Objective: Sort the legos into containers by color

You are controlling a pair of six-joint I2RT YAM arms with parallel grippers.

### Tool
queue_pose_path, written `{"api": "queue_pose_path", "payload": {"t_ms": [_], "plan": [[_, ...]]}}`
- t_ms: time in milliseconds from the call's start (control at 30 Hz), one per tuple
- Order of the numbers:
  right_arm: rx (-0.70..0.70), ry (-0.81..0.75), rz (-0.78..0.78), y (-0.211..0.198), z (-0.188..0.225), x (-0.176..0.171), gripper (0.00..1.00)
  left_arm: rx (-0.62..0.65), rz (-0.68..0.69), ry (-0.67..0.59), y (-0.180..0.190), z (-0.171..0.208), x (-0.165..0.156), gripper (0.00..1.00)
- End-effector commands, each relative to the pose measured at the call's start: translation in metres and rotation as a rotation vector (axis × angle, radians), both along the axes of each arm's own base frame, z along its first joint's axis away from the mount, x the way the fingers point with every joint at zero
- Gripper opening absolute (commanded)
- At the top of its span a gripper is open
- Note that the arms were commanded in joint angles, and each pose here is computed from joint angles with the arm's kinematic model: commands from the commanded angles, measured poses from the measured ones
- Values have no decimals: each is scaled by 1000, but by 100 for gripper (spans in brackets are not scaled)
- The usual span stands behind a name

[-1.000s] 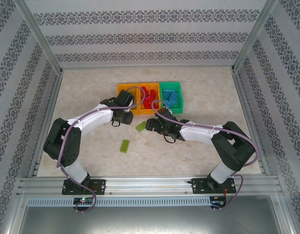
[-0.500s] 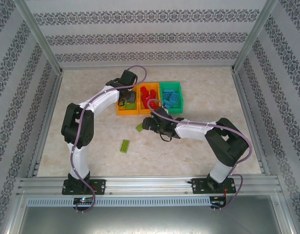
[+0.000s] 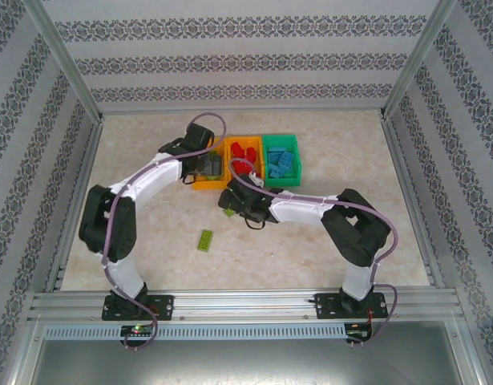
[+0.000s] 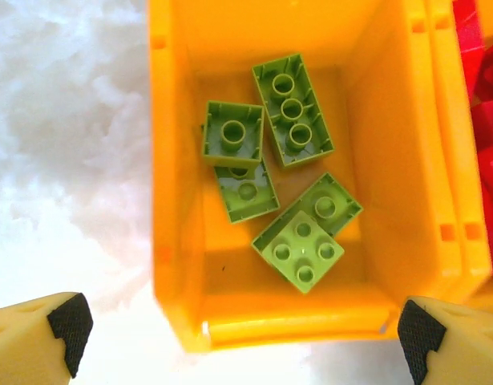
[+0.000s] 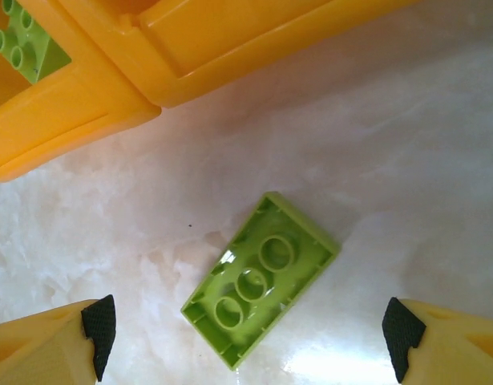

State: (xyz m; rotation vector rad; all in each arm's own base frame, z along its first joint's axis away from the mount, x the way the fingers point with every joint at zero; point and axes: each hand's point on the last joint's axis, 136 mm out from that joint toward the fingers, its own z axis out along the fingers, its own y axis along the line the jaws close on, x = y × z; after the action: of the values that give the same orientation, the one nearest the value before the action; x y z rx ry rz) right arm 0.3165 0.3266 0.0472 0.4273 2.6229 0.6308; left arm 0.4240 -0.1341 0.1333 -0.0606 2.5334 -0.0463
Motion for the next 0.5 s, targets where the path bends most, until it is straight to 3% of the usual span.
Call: {"api": "queue_pose_path", "payload": {"t_ms": [0,200,467], "plan": [[-45,49,-54,-4,-11,-1,88,-19,90,-63,25,13,-12,100],[-109,101,-44,-3,-23,2,85,-4,128,23,53,-20,-63,100],[-196,174,-35,-7,-34,6,82,-25,127,8,67,-25,-111,100]]}}
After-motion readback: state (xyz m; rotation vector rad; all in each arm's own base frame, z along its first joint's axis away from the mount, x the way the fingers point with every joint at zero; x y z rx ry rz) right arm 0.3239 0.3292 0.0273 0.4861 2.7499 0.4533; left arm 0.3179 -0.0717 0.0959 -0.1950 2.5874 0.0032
